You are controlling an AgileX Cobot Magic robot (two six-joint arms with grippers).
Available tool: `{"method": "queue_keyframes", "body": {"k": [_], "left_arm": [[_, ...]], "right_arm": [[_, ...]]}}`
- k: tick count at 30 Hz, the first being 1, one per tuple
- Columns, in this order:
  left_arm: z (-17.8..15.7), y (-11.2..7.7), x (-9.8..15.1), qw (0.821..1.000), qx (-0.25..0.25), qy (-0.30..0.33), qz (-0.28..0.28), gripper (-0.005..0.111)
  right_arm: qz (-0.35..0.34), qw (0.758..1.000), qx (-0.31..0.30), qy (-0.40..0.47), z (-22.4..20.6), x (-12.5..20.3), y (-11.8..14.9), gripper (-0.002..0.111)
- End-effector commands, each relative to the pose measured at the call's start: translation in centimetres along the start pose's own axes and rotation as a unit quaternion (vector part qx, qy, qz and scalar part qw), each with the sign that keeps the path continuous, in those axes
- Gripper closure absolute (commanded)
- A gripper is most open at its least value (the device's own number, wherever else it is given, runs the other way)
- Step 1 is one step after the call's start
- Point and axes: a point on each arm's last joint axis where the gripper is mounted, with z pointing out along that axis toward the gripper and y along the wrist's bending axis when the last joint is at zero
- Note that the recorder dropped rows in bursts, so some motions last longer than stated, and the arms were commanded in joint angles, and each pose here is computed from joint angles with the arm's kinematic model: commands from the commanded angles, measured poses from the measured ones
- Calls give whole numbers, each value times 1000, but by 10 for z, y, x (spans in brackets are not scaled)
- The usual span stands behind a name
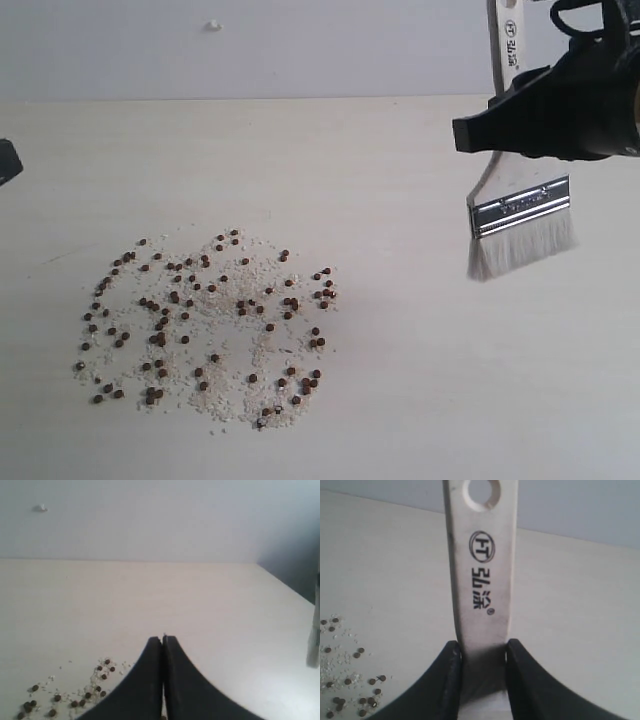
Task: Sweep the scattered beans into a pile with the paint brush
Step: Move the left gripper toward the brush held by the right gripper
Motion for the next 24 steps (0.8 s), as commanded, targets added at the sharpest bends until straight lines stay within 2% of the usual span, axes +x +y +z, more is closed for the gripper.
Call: {"method": "queue_keyframes", "body": {"k": [1, 3, 7, 10, 12, 14, 18, 20, 21, 23, 24], "left_arm": [[16, 9, -8, 998, -53, 28, 17, 107], [25, 7, -15, 996, -77, 38, 38, 107], [44, -8, -20, 989, -103, 65, 84, 107], [60, -23, -13, 978, -142, 96, 119, 107], [75, -39, -2, 970, -148, 125, 149, 107], [91, -59, 10, 964, -130, 152, 175, 107], [121, -98, 27, 967, -53, 180, 171, 106], [132, -108, 31, 967, -34, 187, 170, 102], [137, -113, 31, 968, -15, 189, 162, 96], [148, -125, 30, 967, 29, 195, 162, 69], [153, -132, 27, 966, 50, 193, 165, 43]], "right_arm": [[4, 1000, -5, -21, -4, -12, 0, 108], [-1, 1000, -3, -23, -4, -12, 0, 108], [-1, 1000, -2, -22, -4, -12, -1, 108], [-1, 1000, -1, -21, -4, -12, -1, 108], [-1, 1000, -1, -21, -4, -12, -1, 108], [-2, 1000, 3, -19, -4, -11, -1, 108], [-1, 1000, 8, -15, -4, -10, -2, 108], [-1, 1000, 8, -15, -4, -10, -2, 108], [-1, 1000, 6, -16, -4, -11, -2, 108], [-2, 1000, 4, -18, -4, -11, -2, 108], [-1, 1000, 2, -19, -4, -11, -1, 108]]}}
